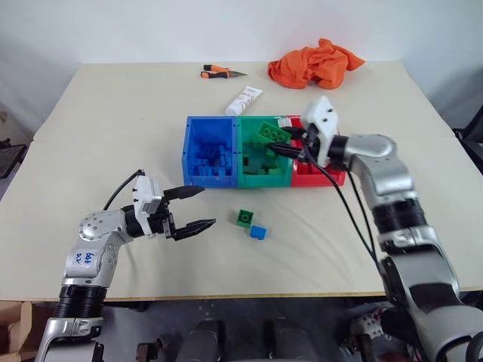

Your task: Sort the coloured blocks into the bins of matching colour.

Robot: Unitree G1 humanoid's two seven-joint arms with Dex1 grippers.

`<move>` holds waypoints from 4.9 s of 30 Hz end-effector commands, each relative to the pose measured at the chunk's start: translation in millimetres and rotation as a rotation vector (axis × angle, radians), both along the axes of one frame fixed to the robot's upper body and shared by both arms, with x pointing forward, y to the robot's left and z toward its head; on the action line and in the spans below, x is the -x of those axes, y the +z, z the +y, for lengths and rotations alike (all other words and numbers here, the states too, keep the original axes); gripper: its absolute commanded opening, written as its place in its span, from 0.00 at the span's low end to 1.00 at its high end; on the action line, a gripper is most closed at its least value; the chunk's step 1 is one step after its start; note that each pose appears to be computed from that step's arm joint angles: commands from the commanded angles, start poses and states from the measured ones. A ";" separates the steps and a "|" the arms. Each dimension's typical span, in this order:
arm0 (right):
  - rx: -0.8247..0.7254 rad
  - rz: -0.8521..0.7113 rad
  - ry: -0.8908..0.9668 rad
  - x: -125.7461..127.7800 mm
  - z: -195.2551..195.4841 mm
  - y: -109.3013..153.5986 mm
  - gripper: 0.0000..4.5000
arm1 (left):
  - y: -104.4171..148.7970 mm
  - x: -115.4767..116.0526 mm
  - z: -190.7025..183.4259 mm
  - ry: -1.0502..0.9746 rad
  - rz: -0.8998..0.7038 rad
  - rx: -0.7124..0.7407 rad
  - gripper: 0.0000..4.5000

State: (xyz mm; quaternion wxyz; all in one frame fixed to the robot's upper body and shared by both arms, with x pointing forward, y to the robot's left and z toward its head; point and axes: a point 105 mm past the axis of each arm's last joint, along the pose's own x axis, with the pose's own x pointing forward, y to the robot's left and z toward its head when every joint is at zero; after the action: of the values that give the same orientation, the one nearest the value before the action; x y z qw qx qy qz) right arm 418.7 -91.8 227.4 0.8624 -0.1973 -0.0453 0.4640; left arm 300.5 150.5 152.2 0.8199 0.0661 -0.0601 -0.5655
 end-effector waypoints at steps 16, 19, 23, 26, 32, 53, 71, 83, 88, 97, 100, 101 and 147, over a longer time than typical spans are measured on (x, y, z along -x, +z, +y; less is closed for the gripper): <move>0.090 -0.039 0.207 83.5 -44.6 -5.6 0.99 | 1.8 0.1 -6.8 -0.053 -0.019 -0.004 1.00; 0.115 0.022 0.203 109.7 -62.1 -17.0 0.99 | -0.4 0.2 -7.7 -0.067 -0.013 -0.013 1.00; 0.167 0.120 0.148 145.0 -99.6 -34.2 0.99 | -2.9 3.7 -10.1 -0.093 -0.005 -0.031 1.00; 0.165 0.157 0.097 162.3 -123.6 -37.3 0.99 | -3.6 7.6 -9.4 -0.104 0.000 -0.045 1.00; 0.147 0.177 0.030 170.1 -147.3 -38.0 0.99 | -4.7 20.0 9.7 -0.057 0.020 -0.096 1.00; 0.156 0.174 0.044 144.2 -145.3 -30.9 0.99 | -1.7 50.5 -30.1 0.055 0.080 -0.194 1.00; 0.108 0.155 -0.024 156.7 -135.1 -34.1 0.99 | -31.5 6.1 -120.7 -0.069 0.024 -0.264 1.00; 0.091 0.164 -0.057 162.2 -134.4 -38.6 0.99 | -39.8 -19.2 -96.9 0.039 0.014 -0.308 1.00; 0.087 0.160 -0.061 162.5 -134.3 -38.2 0.99 | -46.6 -23.4 -99.4 0.031 0.019 -0.321 1.00; 0.086 0.159 -0.070 165.0 -134.5 -39.9 0.99 | -46.8 -36.8 -112.1 0.072 0.027 -0.284 1.00; 0.084 0.157 -0.073 166.1 -134.2 -39.9 0.99 | -43.9 -43.2 -114.9 0.104 0.041 -0.264 1.00; 0.083 0.157 -0.075 166.4 -134.3 -39.9 0.99 | -42.7 -43.7 -114.9 0.107 0.039 -0.261 1.00; 0.080 0.152 -0.103 162.5 -136.7 -39.4 1.00 | -38.6 -47.1 -100.1 0.162 0.088 -0.233 0.29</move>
State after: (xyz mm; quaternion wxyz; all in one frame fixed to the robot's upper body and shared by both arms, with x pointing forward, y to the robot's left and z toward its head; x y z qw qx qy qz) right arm 256.3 -227.7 178.7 0.8750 -0.1905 0.0675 0.4399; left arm 346.6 53.5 102.7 0.8544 0.1312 0.0680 -0.4981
